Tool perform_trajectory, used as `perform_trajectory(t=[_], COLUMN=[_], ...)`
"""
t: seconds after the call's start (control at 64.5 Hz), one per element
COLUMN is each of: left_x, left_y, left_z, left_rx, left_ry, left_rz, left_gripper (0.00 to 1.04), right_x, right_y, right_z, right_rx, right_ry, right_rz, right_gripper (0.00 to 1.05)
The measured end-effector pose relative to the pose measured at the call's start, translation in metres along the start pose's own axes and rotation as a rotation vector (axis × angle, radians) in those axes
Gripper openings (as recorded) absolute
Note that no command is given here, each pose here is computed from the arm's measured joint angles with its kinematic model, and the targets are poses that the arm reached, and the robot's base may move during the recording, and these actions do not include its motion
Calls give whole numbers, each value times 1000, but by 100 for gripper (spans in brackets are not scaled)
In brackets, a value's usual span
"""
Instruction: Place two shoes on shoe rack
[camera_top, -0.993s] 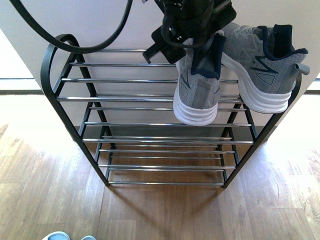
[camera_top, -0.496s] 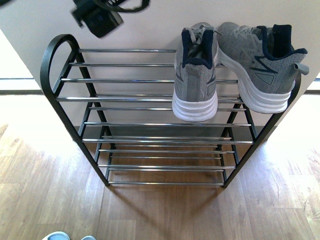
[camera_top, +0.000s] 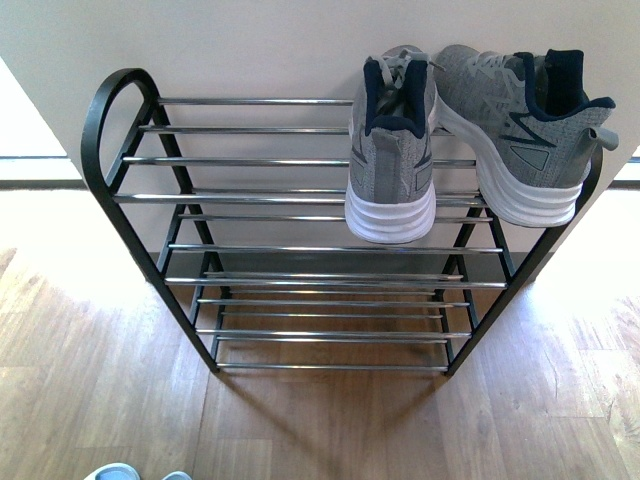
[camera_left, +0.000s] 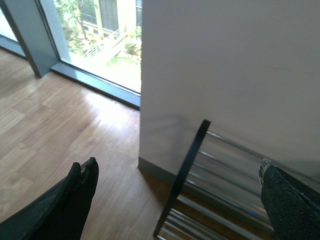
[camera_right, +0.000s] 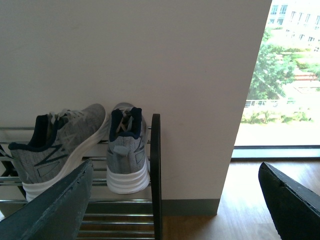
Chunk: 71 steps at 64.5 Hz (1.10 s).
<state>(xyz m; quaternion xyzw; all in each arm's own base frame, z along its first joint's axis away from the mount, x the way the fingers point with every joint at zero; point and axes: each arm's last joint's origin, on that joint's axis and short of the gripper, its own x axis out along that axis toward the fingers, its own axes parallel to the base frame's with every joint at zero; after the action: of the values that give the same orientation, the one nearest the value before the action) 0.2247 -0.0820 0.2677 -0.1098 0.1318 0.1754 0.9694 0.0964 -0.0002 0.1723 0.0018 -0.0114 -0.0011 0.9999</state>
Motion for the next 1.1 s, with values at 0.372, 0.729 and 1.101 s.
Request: perform_trajectory(t=[0.372,0.729,1.101], left_x=[-51,-47,-46], left_y=[67,101,126], left_z=[-10,-54,-73], left_rx=[-21,203,210], left_ry=[-116,-253,-268], left_rz=[-95,-364,-351], left_gripper=[85,23,1], right_x=[0,0,0], right_y=[0,0,0], right_z=[0,0,0], right_rx=[0,0,0], right_ry=[0,0,0], right_rz=[0,0,0], right_gripper=[96,96,96])
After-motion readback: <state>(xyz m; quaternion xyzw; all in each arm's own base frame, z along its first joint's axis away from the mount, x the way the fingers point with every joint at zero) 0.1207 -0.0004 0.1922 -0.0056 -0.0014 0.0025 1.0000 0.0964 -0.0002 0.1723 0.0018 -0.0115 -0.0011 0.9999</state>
